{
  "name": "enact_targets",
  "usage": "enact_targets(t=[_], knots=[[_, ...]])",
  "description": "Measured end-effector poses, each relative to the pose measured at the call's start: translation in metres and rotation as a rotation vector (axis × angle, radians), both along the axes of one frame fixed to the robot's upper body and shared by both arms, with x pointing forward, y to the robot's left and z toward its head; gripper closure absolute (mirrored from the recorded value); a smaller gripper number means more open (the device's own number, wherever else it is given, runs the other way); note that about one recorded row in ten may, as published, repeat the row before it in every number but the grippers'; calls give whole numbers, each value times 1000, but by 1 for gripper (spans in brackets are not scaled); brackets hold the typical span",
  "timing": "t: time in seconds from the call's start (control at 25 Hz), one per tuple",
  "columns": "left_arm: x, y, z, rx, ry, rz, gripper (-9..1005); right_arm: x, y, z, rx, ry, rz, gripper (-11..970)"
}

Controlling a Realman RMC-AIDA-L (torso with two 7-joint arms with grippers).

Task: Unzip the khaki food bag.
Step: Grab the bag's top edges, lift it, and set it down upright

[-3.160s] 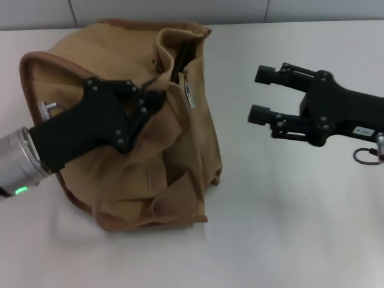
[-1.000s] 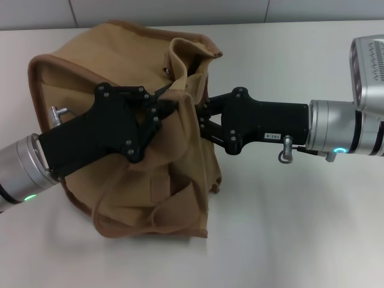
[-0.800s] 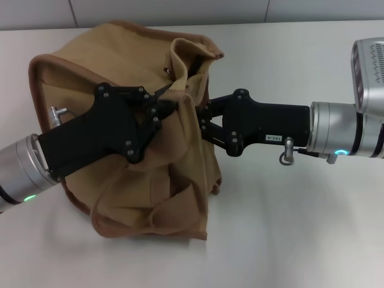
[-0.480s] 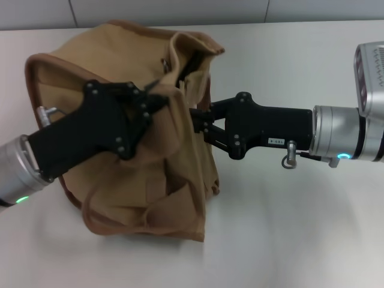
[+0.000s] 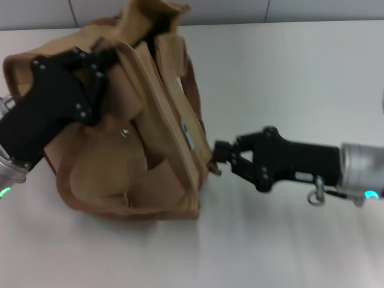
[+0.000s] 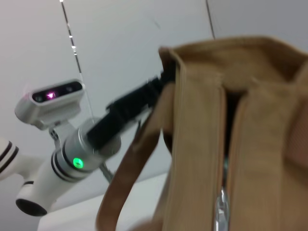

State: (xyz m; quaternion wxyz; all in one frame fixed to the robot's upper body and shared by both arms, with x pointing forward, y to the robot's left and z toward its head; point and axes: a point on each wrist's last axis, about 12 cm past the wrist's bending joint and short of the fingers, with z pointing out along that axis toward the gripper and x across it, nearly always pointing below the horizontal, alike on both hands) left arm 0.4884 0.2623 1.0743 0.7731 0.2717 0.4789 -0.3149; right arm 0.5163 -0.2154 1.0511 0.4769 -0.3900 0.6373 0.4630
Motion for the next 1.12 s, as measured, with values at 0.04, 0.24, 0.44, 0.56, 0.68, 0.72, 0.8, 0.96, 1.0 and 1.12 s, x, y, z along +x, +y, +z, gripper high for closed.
enact_targets(t=[0.04,0.24,0.44,0.56,0.68,0.72,0.8,0.96,1.0,1.12], knots=[[0,1,0,-9,-1,10,903,-5,-4,-3,-1,12,-11,870],[0,5,3,-60,-13,63,901,-19,-14,-14,-11,48,-34,874],[2,1,3,-57,-13,43,898,-21,-23,-14,22,45,-104,961],[3,-3,3,-42,-6,14,896,-14,-22,-6,71,18,-141,955],[5,-6,2,-26,4,-4,895,-6,-20,1,108,-14,-163,948],[5,-7,1,-22,7,-8,894,-3,-19,3,117,-22,-173,911],[5,-8,1,-18,10,-15,893,3,-16,7,121,-36,-174,838],[5,-10,1,-13,12,-25,891,15,-7,10,91,-47,-157,727],[6,-10,1,-11,12,-29,891,17,-4,10,78,-49,-155,708],[6,-12,1,-7,12,-42,889,21,4,9,45,-55,-134,653]])
